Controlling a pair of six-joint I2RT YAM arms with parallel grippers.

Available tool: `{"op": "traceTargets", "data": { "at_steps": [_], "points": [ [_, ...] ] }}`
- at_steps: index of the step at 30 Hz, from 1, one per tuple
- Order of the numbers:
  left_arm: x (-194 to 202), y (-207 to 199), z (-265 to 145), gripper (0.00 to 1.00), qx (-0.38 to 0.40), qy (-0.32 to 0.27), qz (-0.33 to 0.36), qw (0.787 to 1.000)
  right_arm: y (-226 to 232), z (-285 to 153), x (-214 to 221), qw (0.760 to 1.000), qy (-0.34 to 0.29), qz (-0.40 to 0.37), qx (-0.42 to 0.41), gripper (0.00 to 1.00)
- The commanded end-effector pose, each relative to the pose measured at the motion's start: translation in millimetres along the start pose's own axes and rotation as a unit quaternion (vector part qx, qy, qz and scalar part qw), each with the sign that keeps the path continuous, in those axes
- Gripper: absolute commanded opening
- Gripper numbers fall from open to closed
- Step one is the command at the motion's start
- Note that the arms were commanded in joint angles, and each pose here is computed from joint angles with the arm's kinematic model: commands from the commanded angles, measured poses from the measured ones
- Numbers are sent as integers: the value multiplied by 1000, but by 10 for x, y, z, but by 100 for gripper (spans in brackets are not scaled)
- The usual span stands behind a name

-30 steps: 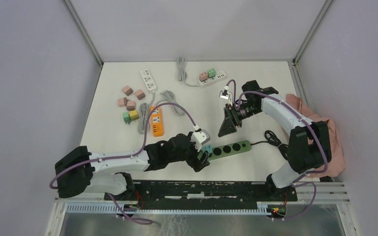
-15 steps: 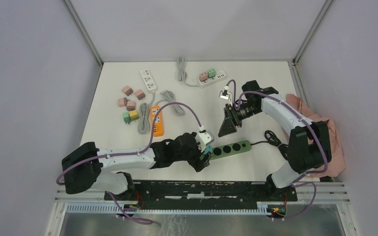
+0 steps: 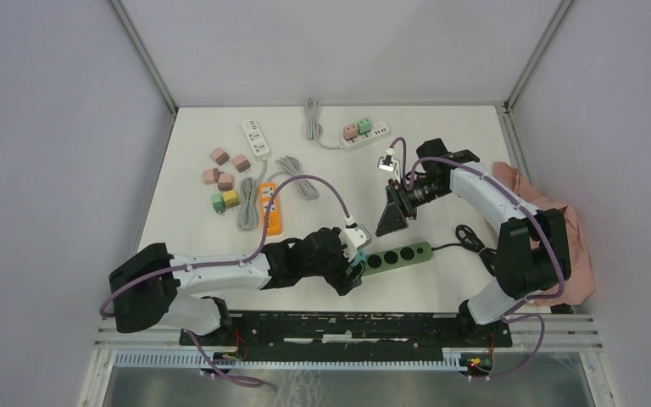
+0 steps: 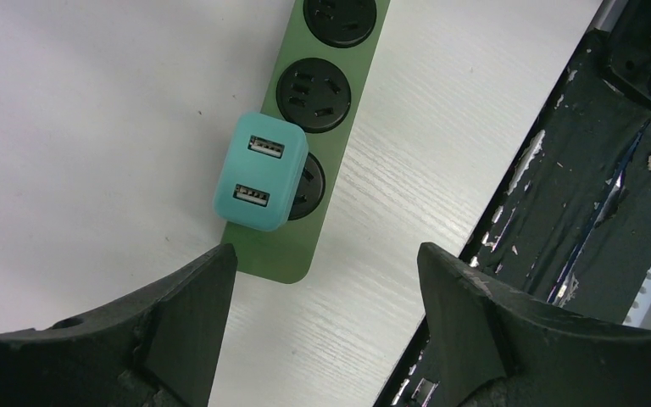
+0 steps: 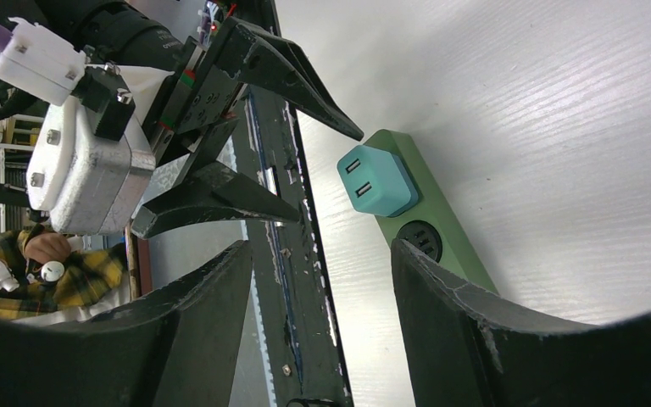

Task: Pull the plug off the socket
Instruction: Remove the plug from the socket.

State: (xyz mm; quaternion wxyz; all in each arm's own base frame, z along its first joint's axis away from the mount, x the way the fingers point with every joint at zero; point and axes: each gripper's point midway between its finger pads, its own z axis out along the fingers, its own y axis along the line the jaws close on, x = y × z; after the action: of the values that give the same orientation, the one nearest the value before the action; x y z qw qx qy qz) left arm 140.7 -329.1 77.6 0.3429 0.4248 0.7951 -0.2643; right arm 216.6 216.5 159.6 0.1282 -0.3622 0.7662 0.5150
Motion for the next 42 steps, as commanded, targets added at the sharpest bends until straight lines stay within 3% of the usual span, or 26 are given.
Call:
{"op": "traceTargets", "data": {
  "at_steps": [1, 36, 42],
  "points": [
    [-186, -3, 26, 85, -5, -18, 21, 1000, 91, -80, -175, 999, -18, -41, 1, 67],
    [-159, 47, 129, 85, -22, 10, 22, 999, 106, -87, -170, 999, -17, -44, -1, 67],
    [-337, 137, 169, 84, -49, 5, 44, 998, 104, -86, -165, 999, -16, -42, -1, 67]
  ]
}}
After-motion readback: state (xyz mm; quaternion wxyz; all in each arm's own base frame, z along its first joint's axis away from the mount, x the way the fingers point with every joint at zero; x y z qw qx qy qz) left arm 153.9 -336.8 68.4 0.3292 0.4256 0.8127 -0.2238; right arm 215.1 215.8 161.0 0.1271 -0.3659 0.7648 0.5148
